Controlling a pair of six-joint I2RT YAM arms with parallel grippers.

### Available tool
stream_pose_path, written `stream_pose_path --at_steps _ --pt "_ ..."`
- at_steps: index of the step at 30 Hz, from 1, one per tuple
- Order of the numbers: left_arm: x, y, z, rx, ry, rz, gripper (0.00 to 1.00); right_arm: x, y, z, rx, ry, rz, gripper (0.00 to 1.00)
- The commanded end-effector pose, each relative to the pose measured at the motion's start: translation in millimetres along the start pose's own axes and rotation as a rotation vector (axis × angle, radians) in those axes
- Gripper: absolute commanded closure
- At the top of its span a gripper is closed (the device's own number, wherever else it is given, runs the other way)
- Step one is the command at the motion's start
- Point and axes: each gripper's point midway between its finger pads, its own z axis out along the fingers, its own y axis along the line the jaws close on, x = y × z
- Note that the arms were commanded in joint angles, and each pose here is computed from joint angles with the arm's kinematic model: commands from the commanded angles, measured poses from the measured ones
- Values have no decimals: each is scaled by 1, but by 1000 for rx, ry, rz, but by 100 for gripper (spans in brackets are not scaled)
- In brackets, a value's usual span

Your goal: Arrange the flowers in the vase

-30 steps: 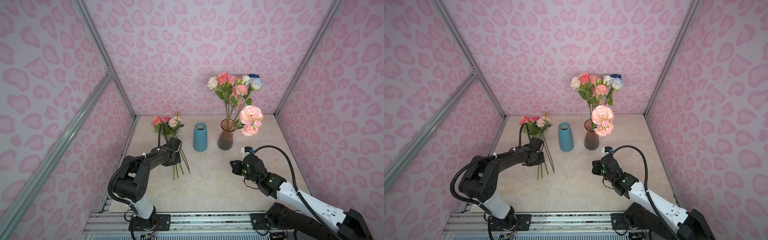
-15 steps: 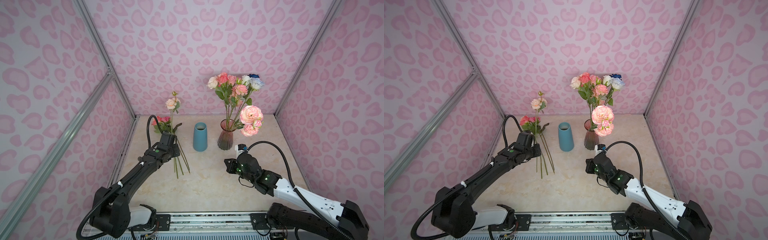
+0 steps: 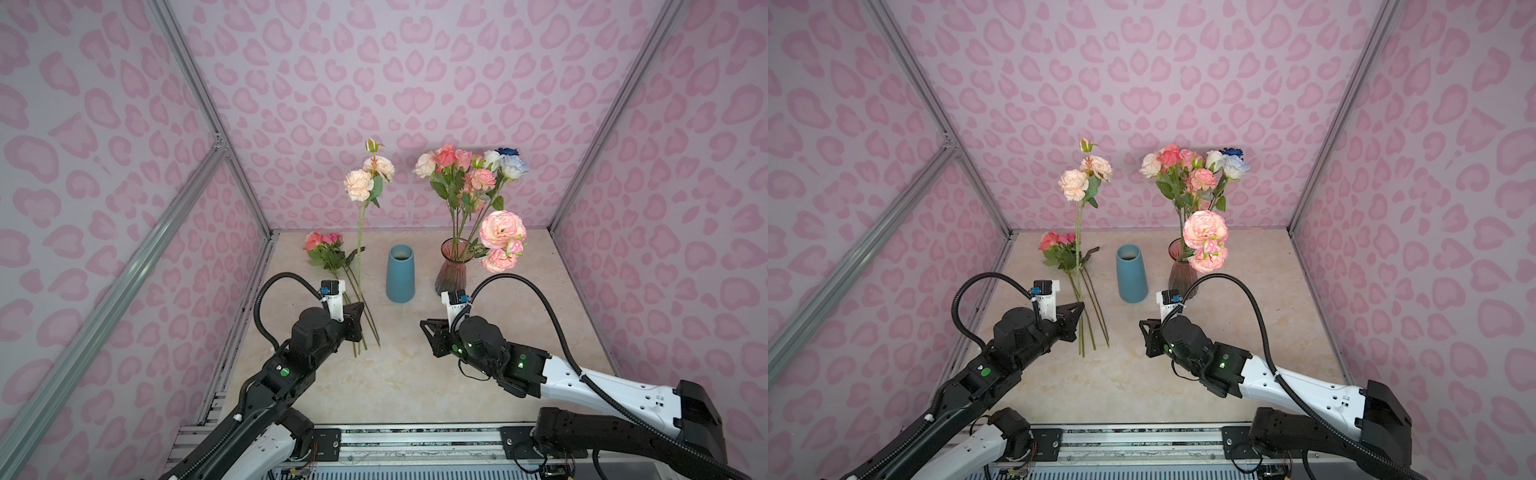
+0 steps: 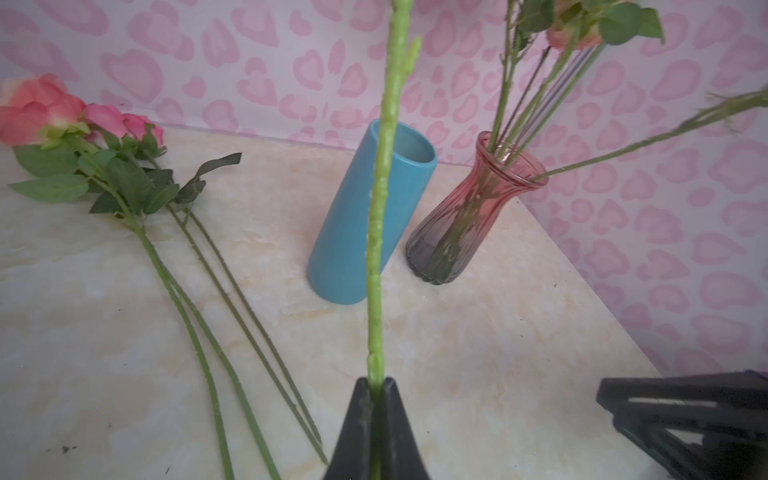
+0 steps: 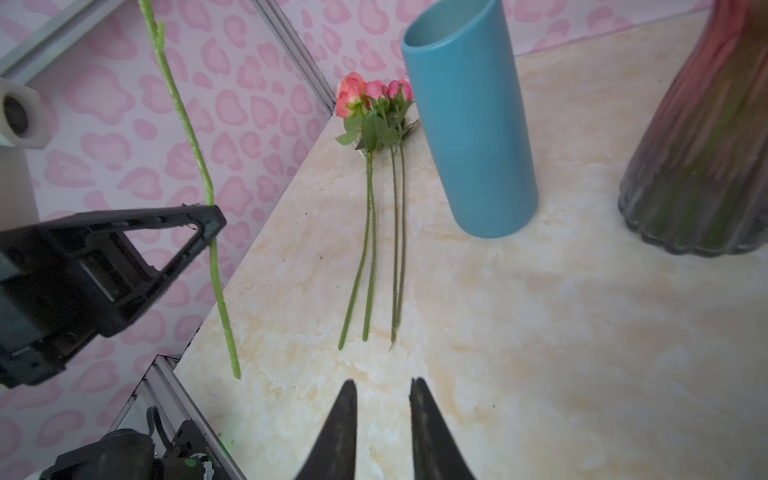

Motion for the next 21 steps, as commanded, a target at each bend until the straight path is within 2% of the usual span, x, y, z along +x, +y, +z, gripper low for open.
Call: stream_pose_path --at_steps 1,5,10,16,21 --pt "-27 -22 -12 98 -170 24 96 -17 22 2 -65 -55 -20 74" --pt "-38 -28 -26 145 -244 -48 96 -15 62 6 -217 -38 -60 70" --pt "-55 -36 -35 184 -291 -100 97 5 101 15 -364 50 -111 62" --pt "-65 -48 -33 242 -308 -141 96 17 116 26 -413 89 -119 60" --pt "-66 -53 -28 262 -315 -158 97 22 122 34 -429 113 -122 67"
